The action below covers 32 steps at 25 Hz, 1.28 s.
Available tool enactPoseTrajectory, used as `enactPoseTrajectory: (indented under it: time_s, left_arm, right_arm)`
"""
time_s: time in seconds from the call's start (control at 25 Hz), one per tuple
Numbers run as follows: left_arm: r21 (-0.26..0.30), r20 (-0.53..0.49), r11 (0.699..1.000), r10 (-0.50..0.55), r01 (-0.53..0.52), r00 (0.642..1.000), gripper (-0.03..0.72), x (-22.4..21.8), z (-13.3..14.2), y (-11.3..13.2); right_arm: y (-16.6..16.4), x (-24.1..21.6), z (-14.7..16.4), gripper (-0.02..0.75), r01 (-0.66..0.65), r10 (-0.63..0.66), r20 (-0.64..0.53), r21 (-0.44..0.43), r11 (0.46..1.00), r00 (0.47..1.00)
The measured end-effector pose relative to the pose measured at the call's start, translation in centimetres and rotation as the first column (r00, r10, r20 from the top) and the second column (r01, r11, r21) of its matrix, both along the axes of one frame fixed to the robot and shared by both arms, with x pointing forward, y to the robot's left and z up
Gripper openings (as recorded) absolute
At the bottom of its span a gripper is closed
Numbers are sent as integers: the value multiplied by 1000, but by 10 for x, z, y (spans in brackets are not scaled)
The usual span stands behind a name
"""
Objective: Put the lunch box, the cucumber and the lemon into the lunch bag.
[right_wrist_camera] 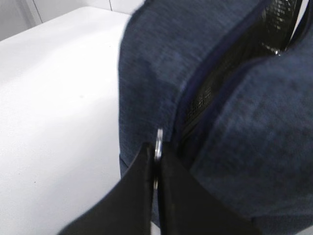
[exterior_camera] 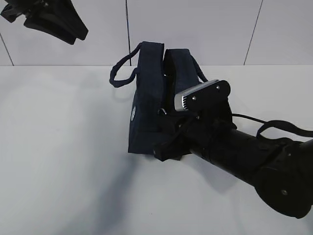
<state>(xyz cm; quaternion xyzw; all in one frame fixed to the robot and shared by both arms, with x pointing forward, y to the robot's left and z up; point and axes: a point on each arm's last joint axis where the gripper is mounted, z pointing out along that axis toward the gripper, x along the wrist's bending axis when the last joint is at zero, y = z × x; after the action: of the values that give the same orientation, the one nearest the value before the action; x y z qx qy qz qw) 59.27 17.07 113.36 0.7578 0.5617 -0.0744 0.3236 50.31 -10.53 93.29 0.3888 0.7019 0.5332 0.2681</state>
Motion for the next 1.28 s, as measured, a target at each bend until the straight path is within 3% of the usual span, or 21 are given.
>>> enactPoseTrajectory:
  time_s: [0.44, 0.96, 1.28]
  left_arm:
    - [0, 0, 1000, 0, 0, 1000, 196, 0, 0, 0]
    - [0, 0, 1000, 0, 0, 1000, 196, 0, 0, 0]
    - [65, 13, 997, -47, 46, 999, 196, -6, -3, -13]
  right_arm:
    - [-1, -2, 6, 0, -18, 20, 36, -52, 998, 999]
    - [-9, 1, 21, 0, 77, -76, 63, -6, 997, 995]
    - [-10, -1, 30, 0, 75, -76, 81, 8, 997, 994]
